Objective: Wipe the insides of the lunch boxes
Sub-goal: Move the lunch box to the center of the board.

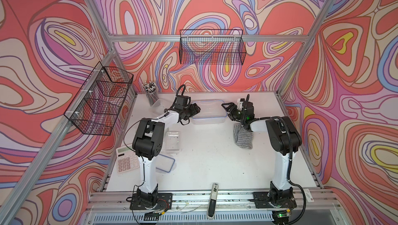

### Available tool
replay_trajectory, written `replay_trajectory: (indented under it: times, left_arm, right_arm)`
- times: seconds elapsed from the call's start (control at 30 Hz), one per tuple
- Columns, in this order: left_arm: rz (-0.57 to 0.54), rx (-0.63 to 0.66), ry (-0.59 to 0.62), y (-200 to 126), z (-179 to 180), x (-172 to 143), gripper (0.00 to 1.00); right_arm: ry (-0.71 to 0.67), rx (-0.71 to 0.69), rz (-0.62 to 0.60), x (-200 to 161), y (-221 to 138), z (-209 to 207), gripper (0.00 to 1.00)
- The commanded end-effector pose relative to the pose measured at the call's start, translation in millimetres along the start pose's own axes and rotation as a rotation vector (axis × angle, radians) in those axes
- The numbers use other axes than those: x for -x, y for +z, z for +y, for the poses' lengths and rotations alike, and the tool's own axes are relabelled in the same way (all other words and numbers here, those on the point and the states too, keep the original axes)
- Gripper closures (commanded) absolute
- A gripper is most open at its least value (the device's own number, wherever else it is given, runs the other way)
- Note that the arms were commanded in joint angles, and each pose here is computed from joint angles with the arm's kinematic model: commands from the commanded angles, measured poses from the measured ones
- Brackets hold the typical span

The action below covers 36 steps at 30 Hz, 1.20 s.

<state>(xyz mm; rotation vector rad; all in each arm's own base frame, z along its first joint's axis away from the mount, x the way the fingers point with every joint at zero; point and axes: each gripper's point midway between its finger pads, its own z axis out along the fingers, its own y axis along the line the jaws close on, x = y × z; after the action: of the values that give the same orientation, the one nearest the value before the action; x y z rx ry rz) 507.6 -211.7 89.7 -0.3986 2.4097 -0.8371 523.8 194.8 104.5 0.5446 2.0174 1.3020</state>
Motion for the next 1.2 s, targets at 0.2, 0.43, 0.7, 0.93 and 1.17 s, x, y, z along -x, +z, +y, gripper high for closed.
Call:
replay_trajectory:
  times: [0.2,0.43,0.7,0.93,1.17]
  left_arm:
    - [0.059,0.055,-0.001,-6,19,-7,0.12]
    - [0.007,0.085,0.013,-28,25,14,0.11]
    - [-0.090,0.147,0.112,-70,10,46,0.19]
    - [-0.069,0.112,0.266,-82,-39,38,0.30]
    - [0.039,0.192,0.464,-62,-61,4,0.32]
  right_arm:
    - [0.004,-0.012,-0.019,1,-24,0,0.02]
    - [-0.055,-0.008,-0.055,10,-37,13,0.02]
    - [-0.004,-0.007,-0.094,16,-42,8,0.08]
    - [0.130,0.119,-0.157,20,-35,2,0.18]
    - [0.180,0.176,-0.177,21,-28,0,0.20]
